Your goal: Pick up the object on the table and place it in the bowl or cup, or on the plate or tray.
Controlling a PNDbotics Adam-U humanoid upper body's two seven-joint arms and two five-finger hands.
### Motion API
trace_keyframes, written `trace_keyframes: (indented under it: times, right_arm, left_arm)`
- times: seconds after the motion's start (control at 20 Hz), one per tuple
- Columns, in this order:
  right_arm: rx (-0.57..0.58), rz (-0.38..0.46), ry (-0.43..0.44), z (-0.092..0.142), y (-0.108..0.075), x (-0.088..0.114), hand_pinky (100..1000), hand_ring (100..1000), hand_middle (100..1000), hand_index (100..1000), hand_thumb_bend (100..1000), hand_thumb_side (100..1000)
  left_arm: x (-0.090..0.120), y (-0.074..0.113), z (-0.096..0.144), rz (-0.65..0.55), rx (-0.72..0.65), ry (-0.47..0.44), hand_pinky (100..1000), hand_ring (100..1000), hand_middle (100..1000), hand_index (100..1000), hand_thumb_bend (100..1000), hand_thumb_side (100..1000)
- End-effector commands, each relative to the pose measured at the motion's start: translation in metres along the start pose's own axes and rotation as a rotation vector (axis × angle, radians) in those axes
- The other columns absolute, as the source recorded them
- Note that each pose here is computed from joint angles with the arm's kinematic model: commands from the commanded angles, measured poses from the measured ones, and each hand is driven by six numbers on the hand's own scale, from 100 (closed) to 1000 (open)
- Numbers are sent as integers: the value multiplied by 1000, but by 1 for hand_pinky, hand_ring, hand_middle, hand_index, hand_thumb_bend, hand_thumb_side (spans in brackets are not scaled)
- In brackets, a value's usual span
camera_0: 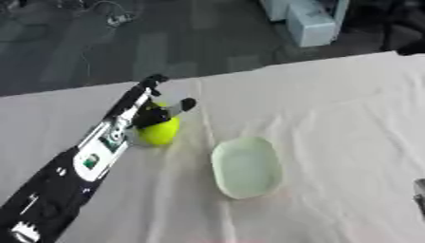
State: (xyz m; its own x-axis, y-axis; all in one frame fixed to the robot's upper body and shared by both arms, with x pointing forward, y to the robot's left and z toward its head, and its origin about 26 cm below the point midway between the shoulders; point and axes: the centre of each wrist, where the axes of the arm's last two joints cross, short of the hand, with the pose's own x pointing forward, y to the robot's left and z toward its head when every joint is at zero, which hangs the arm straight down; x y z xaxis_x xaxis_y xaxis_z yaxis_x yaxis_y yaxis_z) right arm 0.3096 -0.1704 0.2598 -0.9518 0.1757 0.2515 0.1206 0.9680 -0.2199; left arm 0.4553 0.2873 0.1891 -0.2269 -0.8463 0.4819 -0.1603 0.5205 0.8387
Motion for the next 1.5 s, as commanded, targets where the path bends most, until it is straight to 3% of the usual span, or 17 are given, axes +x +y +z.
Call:
trace_keyframes:
  times: [0.05,0.2,0.35,0.8,1.1,1.5]
  right_arm:
    - [-6,-8,-33,-6,0,5,570,834,894,933,100,1000]
    - [-8,-10,-33,-6,0,5,570,834,894,932,100,1000]
    - [-10,-13,-34,-7,0,5,570,834,894,932,100,1000]
    - [-8,-21,-36,-8,0,5,568,834,894,929,100,1000]
    - [-7,-28,-37,-8,1,6,568,834,893,927,100,1000]
    - [-9,-31,-38,-8,1,6,566,834,892,927,100,1000]
  left_arm:
    - [5,14,-1,-33,22,-26,763,856,1000,991,839,875]
    - [5,15,1,-34,18,-30,767,860,1000,1000,1000,737]
    - [2,16,4,-35,8,-16,776,868,1000,1000,1000,646]
    - [-6,16,10,-49,-58,15,774,880,1000,1000,997,580]
    - [-9,17,10,-51,-105,48,690,832,1000,1000,944,442]
    - [-11,16,11,-57,-127,78,648,804,1000,1000,930,421]
